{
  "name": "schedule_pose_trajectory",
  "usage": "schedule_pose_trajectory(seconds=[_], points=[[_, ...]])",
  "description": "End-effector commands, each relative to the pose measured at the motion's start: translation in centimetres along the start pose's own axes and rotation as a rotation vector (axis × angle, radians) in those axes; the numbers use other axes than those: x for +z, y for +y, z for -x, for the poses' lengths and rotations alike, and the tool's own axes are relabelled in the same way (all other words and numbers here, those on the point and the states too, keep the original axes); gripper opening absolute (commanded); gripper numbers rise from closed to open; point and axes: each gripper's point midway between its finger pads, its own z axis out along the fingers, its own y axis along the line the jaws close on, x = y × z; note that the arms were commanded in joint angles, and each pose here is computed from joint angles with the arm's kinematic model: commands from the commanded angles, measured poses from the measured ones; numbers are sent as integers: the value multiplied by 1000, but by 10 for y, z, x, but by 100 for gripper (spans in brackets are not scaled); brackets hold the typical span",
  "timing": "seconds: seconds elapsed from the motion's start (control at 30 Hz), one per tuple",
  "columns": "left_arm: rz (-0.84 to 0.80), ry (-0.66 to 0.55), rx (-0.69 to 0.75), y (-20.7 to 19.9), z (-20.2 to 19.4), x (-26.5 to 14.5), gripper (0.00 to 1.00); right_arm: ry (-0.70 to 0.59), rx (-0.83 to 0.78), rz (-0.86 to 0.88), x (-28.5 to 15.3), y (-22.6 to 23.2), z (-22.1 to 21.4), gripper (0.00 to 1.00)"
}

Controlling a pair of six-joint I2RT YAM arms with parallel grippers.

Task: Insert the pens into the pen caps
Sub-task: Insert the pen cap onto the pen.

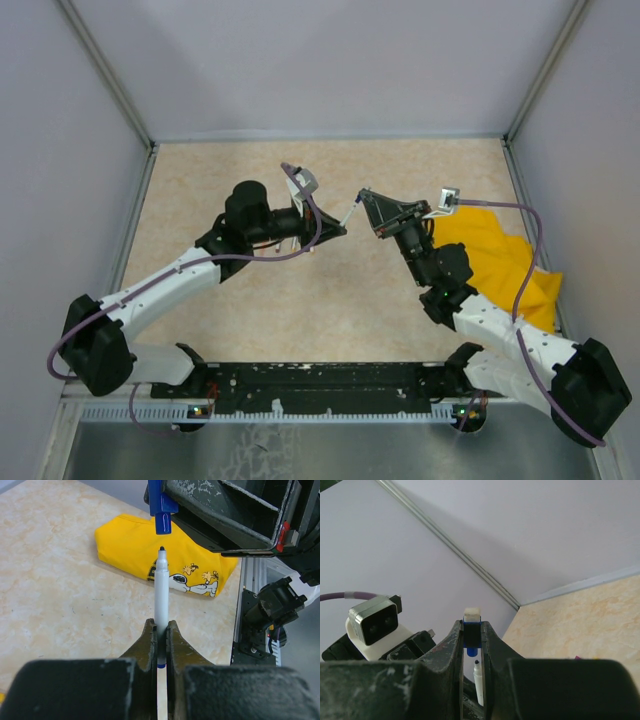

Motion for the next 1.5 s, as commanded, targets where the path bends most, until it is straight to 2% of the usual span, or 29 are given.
schedule_pose_trajectory(seconds=[0.0, 1.47], points=[[-12, -46, 38, -7, 14, -4, 0, -46, 11, 36, 2, 12, 14, 0], [-11, -40, 34, -6, 13, -3, 0, 13, 50, 49, 1, 12, -1, 0]])
